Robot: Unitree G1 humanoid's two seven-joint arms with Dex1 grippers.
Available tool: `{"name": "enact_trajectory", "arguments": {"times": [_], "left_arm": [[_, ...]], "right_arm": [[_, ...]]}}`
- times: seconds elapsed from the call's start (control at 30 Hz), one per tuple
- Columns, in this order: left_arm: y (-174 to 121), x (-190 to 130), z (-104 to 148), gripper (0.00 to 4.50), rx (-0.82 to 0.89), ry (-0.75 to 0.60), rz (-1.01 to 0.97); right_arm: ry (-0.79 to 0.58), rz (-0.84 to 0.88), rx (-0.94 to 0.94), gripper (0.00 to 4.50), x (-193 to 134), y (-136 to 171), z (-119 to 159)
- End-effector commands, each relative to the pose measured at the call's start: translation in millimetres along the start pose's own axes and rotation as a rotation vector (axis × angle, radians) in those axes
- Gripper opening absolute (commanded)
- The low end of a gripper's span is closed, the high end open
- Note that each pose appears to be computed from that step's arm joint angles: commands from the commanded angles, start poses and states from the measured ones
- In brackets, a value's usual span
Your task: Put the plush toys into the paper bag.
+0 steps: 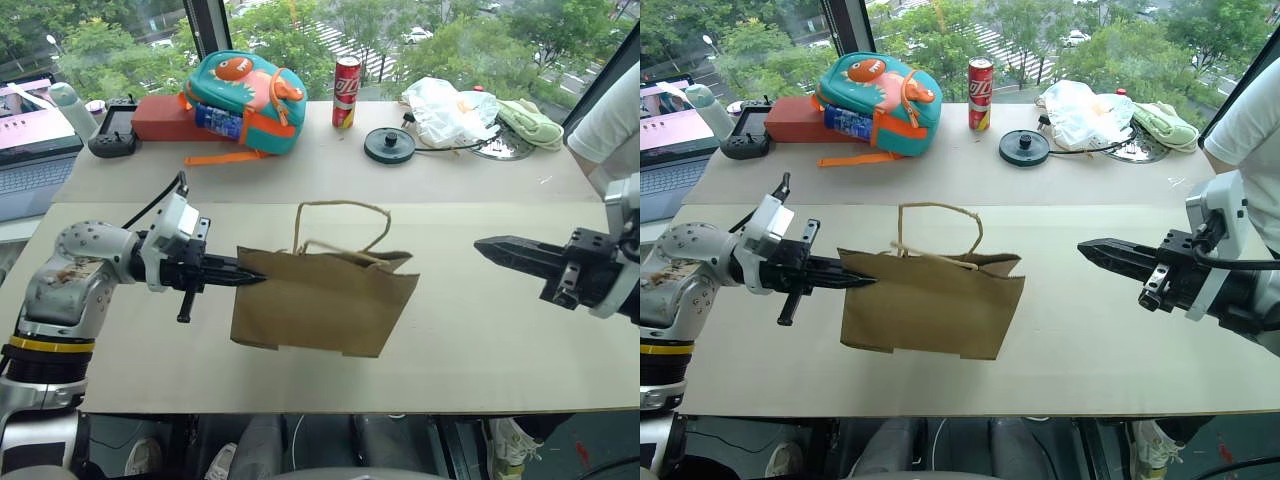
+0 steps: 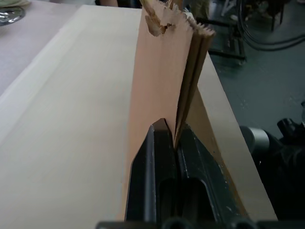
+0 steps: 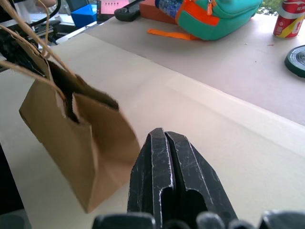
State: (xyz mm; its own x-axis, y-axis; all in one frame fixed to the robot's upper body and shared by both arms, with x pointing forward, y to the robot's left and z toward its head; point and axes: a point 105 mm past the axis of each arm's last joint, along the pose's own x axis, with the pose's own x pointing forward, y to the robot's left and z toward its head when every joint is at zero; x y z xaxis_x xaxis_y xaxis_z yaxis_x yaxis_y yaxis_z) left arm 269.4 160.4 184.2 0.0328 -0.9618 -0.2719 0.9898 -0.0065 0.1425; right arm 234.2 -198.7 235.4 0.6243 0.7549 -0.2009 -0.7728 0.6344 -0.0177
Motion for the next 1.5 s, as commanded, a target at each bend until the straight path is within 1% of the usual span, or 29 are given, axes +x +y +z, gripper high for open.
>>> {"name": "enact_trajectory", "arguments": {"times": [0.03,0.13,0.47,0.53,0.57,0.63,0.73,0.8,0.93,1.03,1.1,1.27,1.37,1.5], "left_arm": [[-2.7,-1.3,-3.4,0.08,0.066,0.013,-0.011],[-4.4,0.4,-9.9,0.08,0.088,0.016,-0.002],[-10.6,4.1,-17.2,0.08,0.093,0.018,0.02],[-11.3,2.9,-16.3,0.61,0.094,0.016,0.019],[-11.1,2.3,-16.3,0.71,0.093,0.017,0.019],[-9.1,-2.5,-13.8,1.49,0.078,0.03,0.025],[-12.1,-8.5,-7.5,2.48,0.031,0.056,-0.001],[-15.9,-12.2,-2.3,2.48,0.002,0.079,-0.025],[-13.7,-21.5,12.4,2.48,-0.05,0.09,-0.007],[-9.0,-31.7,29.2,2.48,-0.127,0.057,0.019],[-5.5,-36.5,34.6,2.48,-0.162,0.046,0.041],[-3.5,-54.9,27.0,2.48,-0.222,0.09,0.086],[-3.7,-57.9,26.0,2.48,-0.234,0.095,0.097],[-1.8,-55.6,25.6,2.48,-0.243,0.067,0.121]], "right_arm": [[-0.004,0.034,-0.054,0.0,-0.3,5.5,6.6],[0.012,0.063,-0.07,0.0,1.7,9.7,6.6],[0.049,0.131,-0.113,0.0,6.8,17.3,5.6],[0.049,0.135,-0.116,0.0,7.3,16.8,5.6],[0.049,0.134,-0.116,0.0,7.8,16.2,5.5],[0.054,0.136,-0.12,0.0,8.4,14.7,4.3],[0.065,0.133,-0.124,0.0,9.3,12.2,2.9],[0.067,0.134,-0.125,0.0,10.0,11.8,2.5],[0.073,0.146,-0.126,0.0,10.0,14.1,2.5],[0.077,0.145,-0.127,0.0,9.6,13.9,1.8],[0.081,0.147,-0.128,0.0,9.8,13.9,0.8],[0.084,0.157,-0.131,0.0,11.4,14.6,0.4],[0.084,0.158,-0.131,0.0,12.0,14.1,0.2],[0.081,0.157,-0.13,0.0,13.4,14.6,-0.7]]}}
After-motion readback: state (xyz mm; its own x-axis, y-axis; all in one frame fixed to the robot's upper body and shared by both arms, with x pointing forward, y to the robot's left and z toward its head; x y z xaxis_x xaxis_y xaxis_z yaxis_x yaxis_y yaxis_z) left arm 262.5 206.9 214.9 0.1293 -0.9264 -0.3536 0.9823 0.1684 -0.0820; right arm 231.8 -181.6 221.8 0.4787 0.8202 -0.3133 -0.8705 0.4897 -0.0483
